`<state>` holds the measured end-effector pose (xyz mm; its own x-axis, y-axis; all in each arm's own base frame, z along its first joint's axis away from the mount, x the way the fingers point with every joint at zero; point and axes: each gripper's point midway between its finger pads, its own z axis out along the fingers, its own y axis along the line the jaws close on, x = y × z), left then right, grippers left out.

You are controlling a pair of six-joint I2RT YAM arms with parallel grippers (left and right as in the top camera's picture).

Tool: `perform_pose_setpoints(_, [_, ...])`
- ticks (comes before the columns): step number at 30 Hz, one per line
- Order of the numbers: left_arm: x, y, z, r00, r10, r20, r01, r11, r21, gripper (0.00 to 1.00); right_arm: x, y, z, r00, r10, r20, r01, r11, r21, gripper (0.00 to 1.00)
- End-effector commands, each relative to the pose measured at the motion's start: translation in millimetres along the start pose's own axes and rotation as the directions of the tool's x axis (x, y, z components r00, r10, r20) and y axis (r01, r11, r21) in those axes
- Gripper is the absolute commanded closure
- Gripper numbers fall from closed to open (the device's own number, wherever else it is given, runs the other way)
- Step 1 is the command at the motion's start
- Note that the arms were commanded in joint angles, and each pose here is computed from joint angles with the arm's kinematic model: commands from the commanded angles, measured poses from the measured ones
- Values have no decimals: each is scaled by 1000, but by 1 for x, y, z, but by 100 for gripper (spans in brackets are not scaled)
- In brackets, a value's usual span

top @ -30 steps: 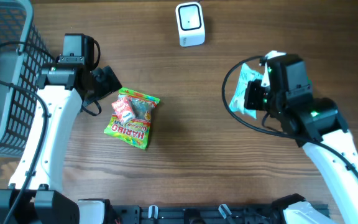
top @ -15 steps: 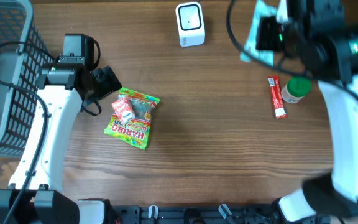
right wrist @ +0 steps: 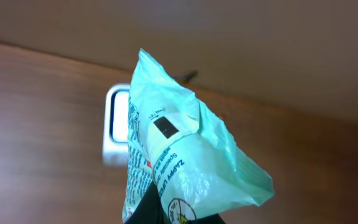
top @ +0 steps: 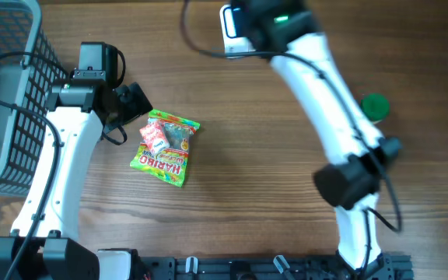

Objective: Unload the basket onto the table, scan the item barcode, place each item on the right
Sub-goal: 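Hold the wipes pack in front of the white scanner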

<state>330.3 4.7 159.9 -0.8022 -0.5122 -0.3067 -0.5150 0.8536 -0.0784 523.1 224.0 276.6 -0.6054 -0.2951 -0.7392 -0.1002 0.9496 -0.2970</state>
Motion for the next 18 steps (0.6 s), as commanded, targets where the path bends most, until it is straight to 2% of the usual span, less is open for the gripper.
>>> perform_pose_setpoints(1, [-2,2,2,1000,7,1,-7,1000,-8,0,-12,-2,20,983,-180,46,161,949,271,96])
perform_pose_setpoints(7, [-2,2,2,1000,7,1,-7,1000,-8,0,-28,12,52,937,-343,61,258,801,540,96])
perform_pose_setpoints(10, [-2,2,2,1000,7,1,-7,1000,-8,0,-25,20,73,928,-368,54,257,739,623,96])
perform_pose_setpoints(15, [-2,2,2,1000,7,1,-7,1000,-8,0,-4,37,105,940,-329,90,195,735,650,96])
perform_pose_setpoints(18, [-2,2,2,1000,7,1,-7,1000,-8,0,11,47,124,938,-337,82,207,734,647,96])
